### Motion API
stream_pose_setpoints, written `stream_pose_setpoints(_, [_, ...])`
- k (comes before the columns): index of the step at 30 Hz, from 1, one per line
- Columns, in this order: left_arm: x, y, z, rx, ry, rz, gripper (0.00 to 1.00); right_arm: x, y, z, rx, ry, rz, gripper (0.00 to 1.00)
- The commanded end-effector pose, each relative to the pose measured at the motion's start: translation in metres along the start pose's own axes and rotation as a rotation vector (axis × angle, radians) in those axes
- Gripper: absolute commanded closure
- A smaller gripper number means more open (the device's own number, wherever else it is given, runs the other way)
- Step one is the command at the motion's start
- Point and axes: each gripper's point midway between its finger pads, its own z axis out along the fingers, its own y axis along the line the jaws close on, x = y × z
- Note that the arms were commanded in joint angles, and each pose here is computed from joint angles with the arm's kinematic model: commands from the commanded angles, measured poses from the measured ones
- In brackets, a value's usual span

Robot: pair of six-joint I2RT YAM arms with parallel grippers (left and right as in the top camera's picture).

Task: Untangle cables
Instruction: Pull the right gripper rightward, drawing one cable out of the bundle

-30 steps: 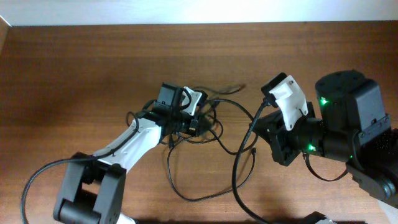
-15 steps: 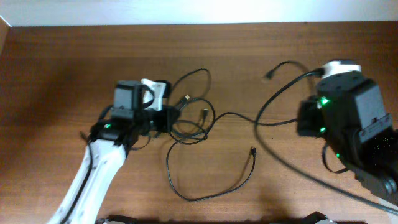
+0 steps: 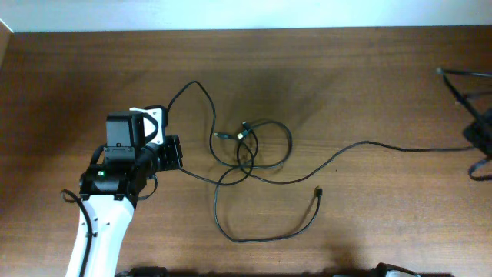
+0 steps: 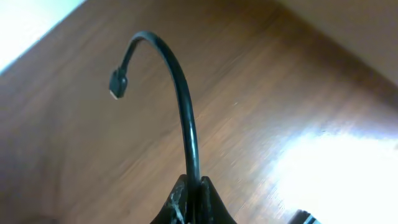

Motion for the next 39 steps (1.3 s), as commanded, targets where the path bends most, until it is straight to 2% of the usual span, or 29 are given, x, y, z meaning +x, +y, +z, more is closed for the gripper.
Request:
stream_pose_setpoints(1, [-0.003,-0.007,-0.005,0.040,-0.015,0.008,1.00,0.015,0.046,0.019,-0.212,0.147,-0.195,0.96])
stream_pose_setpoints(4, [-0.002,-0.013,-0.005,0.071,-0.008,0.011,1.00,0.036,0.087,0.039,-0.415,0.305,-0.341,0.96])
stream_pose_setpoints(6, [-0.002,-0.013,-0.005,0.071,-0.008,0.011,1.00,0.047,0.098,0.050,-0.470,0.384,-0.375,0.96])
stream_pose_setpoints(7, [-0.002,-0.013,-0.005,0.071,-0.008,0.012,1.00,0.051,0.098,0.057,-0.461,0.417,-0.374,0.70])
stream_pose_setpoints(8, [-0.002,-0.013,-0.005,0.071,-0.009,0.012,1.00,0.054,0.098,0.062,-0.455,0.441,-0.373,0.53])
stream_pose_setpoints(9, [-0.002,-0.014,-0.005,0.072,-0.010,0.012,1.00,0.057,0.098,0.066,-0.447,0.466,-0.372,0.31])
stream_pose_setpoints(10, [-0.002,-0.014,-0.005,0.071,-0.011,0.013,1.00,0.057,0.098,0.068,-0.445,0.471,-0.372,0.04])
stream_pose_setpoints(11, [-0.003,-0.014,-0.005,0.072,-0.014,0.014,1.00,0.057,0.098,0.068,-0.442,0.469,-0.372,0.01])
stream_pose_setpoints(23, [-0.004,-0.016,-0.005,0.088,-0.015,0.015,1.00,0.062,0.094,0.071,-0.421,0.494,-0.366,0.01])
stream_pose_setpoints(29, [-0.003,-0.020,-0.005,0.107,-0.012,0.015,1.00,0.098,0.085,0.116,-0.244,0.701,-0.092,0.01])
stream_pose_setpoints(35, [-0.003,-0.019,-0.005,0.106,-0.012,0.016,1.00,0.099,0.111,0.145,-0.298,0.721,-0.005,0.01])
stream_pose_setpoints(39, [-0.004,-0.020,-0.005,0.107,-0.017,0.017,1.00,0.125,0.115,0.153,-0.111,0.747,0.134,0.02])
